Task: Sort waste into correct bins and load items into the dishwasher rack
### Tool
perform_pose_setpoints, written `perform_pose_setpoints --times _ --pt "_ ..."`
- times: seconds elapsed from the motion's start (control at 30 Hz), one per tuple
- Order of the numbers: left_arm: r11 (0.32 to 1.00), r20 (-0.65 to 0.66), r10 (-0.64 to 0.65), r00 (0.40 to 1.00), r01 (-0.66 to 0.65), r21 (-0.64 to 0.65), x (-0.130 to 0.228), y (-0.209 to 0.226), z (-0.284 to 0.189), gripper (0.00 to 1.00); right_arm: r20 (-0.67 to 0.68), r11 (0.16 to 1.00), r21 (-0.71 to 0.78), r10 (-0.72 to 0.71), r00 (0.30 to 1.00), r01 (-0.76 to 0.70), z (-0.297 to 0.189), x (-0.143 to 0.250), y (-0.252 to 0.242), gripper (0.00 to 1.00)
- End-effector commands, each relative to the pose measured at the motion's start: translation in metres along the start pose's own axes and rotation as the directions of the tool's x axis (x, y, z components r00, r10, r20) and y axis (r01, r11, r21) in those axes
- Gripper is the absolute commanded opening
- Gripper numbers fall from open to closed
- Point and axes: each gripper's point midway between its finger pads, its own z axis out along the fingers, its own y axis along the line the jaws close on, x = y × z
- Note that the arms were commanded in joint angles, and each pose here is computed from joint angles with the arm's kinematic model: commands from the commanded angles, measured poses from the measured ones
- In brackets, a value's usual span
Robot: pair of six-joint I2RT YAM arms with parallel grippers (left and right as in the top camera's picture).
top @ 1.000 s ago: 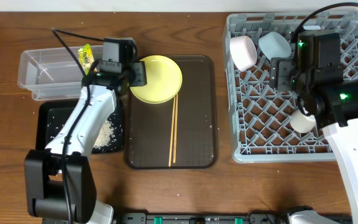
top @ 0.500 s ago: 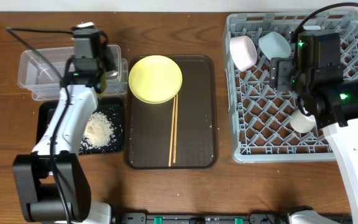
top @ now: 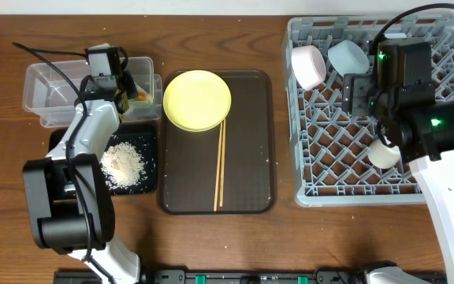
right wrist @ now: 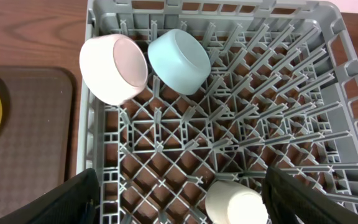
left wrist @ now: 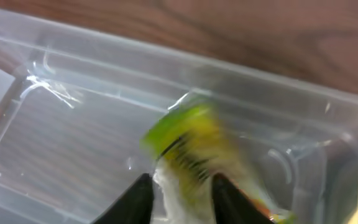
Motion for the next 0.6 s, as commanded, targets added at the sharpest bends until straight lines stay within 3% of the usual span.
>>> perform_pose_setpoints --times 0.0,0.13,0.23,0.4,0.57 --pt "1.000 0.090 -0.025 0.996 0.024 0.010 -0.035 0.002 -0.024 0.38 -0.005 1.000 0.001 0.008 1.000 -0.008 0.000 0.001 -0.002 0.83" --pt "0.997 0.174 -0.047 0.984 0.036 0.062 -0.064 -0.002 -0.062 0.43 -0.008 1.000 0.002 0.007 1.000 -0.007 0.000 0.001 -0.002 0.83" --pt "0.978 0.162 -0.042 0.986 0.007 0.206 -0.065 -0.027 -0.090 0.48 -0.005 1.000 0.001 0.008 1.000 -0.008 0.000 0.000 -0.002 0.84" --pt "0.880 0.006 0.047 0.999 -0.044 0.472 -0.021 -0.089 -0.118 0.50 -0.003 1.000 0.001 0.009 1.000 -0.009 0.001 0.000 -0.002 0.84" --pt "0.844 -0.073 0.164 0.984 -0.102 0.527 0.024 -0.132 -0.117 0.51 -0.009 1.000 -0.016 0.015 1.000 -0.015 0.002 0.001 0.002 0.84"
